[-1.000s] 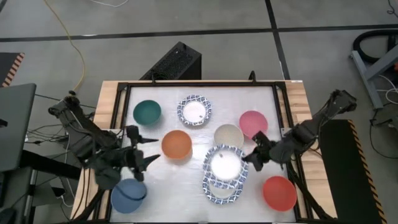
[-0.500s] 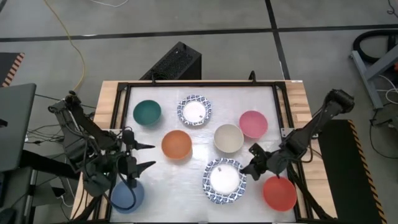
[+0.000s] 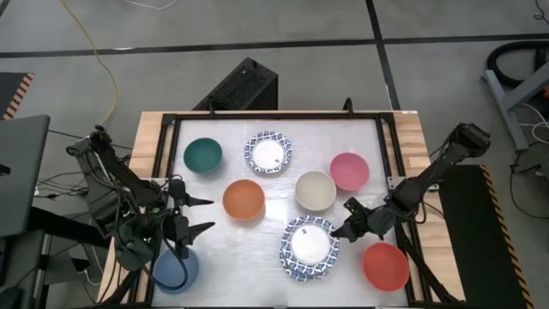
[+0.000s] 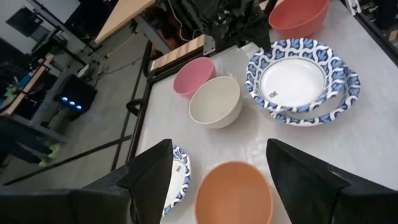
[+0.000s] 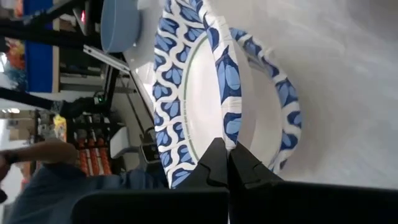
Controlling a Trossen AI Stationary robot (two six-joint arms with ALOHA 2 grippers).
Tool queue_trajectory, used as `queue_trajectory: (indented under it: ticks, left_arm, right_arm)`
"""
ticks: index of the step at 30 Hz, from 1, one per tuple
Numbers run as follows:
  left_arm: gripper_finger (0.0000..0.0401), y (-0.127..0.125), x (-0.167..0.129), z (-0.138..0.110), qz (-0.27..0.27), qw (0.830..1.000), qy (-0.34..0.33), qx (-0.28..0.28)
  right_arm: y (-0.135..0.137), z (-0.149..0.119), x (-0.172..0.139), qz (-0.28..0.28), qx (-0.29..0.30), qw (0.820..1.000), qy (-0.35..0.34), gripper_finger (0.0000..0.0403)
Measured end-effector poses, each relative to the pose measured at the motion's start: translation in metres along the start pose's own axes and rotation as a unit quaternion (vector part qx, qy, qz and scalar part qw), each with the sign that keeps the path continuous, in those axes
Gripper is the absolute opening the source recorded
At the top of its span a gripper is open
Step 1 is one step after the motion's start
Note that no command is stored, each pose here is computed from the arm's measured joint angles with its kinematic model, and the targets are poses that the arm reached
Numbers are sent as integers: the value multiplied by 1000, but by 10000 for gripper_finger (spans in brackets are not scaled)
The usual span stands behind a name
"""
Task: Nest bowls inside each other
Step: Stack the left white paper bowl into the right white paper bowl
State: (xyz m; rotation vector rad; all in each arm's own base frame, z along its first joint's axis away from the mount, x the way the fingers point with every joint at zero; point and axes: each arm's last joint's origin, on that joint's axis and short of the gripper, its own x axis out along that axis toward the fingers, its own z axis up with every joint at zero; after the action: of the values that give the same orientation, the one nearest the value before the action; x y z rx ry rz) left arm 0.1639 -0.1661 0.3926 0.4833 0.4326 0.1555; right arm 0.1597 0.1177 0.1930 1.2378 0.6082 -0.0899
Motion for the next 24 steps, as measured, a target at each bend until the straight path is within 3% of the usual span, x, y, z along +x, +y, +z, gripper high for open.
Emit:
queue_trajectory:
  ticks: [10, 24]
  left_arm:
    - [249, -1, 0, 0, -10, 1000, 2, 0]
    - [249, -1, 0, 0, -11, 1000, 2, -3]
  right_arm:
    - [-5, -3, 5, 20, 6, 1000, 6, 1]
    - [-15, -9, 20, -15, 13, 999, 32, 10]
